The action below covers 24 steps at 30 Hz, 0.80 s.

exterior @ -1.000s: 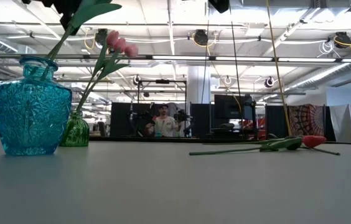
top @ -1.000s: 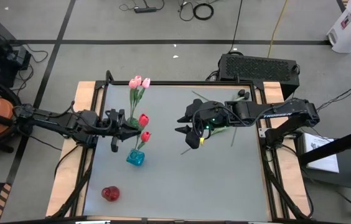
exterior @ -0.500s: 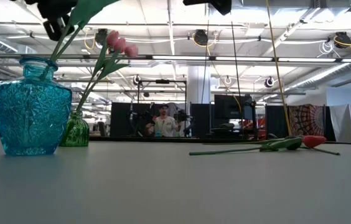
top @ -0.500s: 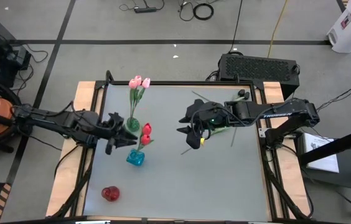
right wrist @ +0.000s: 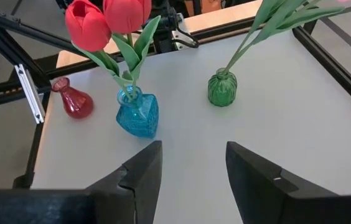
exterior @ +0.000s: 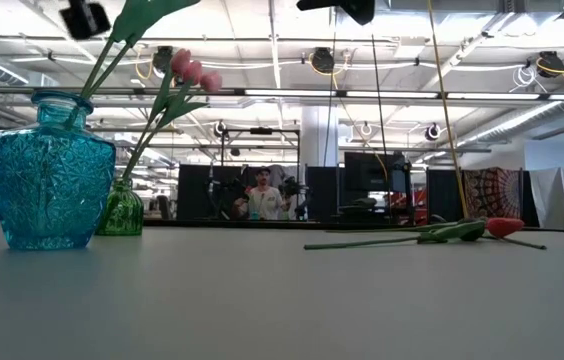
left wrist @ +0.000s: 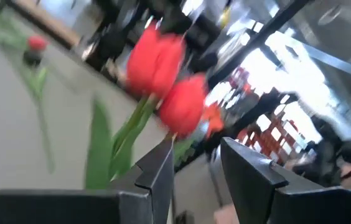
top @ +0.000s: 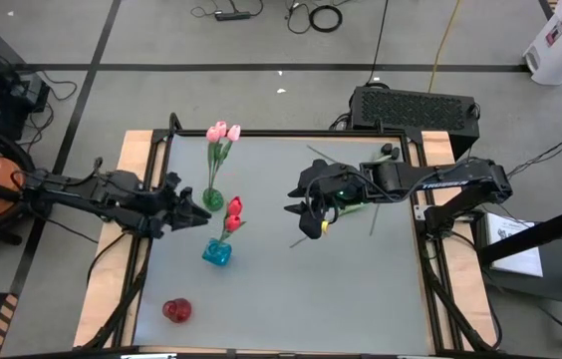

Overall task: Sort flowers into vase by color
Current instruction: Put the red flower into the blue vase

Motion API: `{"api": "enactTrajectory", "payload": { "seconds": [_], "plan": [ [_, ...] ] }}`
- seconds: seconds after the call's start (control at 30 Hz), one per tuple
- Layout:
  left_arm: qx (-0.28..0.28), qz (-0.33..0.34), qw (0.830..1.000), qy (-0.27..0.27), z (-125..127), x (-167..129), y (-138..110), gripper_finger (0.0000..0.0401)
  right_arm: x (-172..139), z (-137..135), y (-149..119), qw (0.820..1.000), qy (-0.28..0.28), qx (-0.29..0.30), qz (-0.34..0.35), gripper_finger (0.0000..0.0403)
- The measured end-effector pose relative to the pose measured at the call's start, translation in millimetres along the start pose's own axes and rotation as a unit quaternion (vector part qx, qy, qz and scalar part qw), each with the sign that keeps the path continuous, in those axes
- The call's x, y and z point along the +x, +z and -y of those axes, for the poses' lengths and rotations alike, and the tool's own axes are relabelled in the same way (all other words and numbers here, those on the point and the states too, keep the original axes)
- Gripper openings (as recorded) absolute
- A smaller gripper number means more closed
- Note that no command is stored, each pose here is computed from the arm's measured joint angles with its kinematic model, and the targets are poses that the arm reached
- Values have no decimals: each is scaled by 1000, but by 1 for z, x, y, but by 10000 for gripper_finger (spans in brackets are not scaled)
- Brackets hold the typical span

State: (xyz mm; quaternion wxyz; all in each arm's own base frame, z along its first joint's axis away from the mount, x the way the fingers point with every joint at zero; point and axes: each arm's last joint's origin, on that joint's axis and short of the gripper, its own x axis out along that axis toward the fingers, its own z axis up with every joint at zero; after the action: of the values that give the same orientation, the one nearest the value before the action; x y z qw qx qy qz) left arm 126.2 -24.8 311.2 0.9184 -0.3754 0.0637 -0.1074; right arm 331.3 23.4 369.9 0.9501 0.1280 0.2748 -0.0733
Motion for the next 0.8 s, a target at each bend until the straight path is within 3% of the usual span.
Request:
{"api": "enactTrajectory", "payload": {
  "seconds": [0.17,0.33,0.67,0.8],
  "plan": [
    [35,87,995,-33,13,-3,16,138,-10,2,2,1000,2,27,7,169],
    [112,152,982,-18,36,-13,42,138,-26,3,6,998,6,60,20,169],
    [272,268,923,51,82,-33,94,138,-68,13,-1,990,-31,134,1,169],
    [311,290,901,88,93,-38,107,138,-89,21,-13,985,-78,151,-36,169]
  ]
}}
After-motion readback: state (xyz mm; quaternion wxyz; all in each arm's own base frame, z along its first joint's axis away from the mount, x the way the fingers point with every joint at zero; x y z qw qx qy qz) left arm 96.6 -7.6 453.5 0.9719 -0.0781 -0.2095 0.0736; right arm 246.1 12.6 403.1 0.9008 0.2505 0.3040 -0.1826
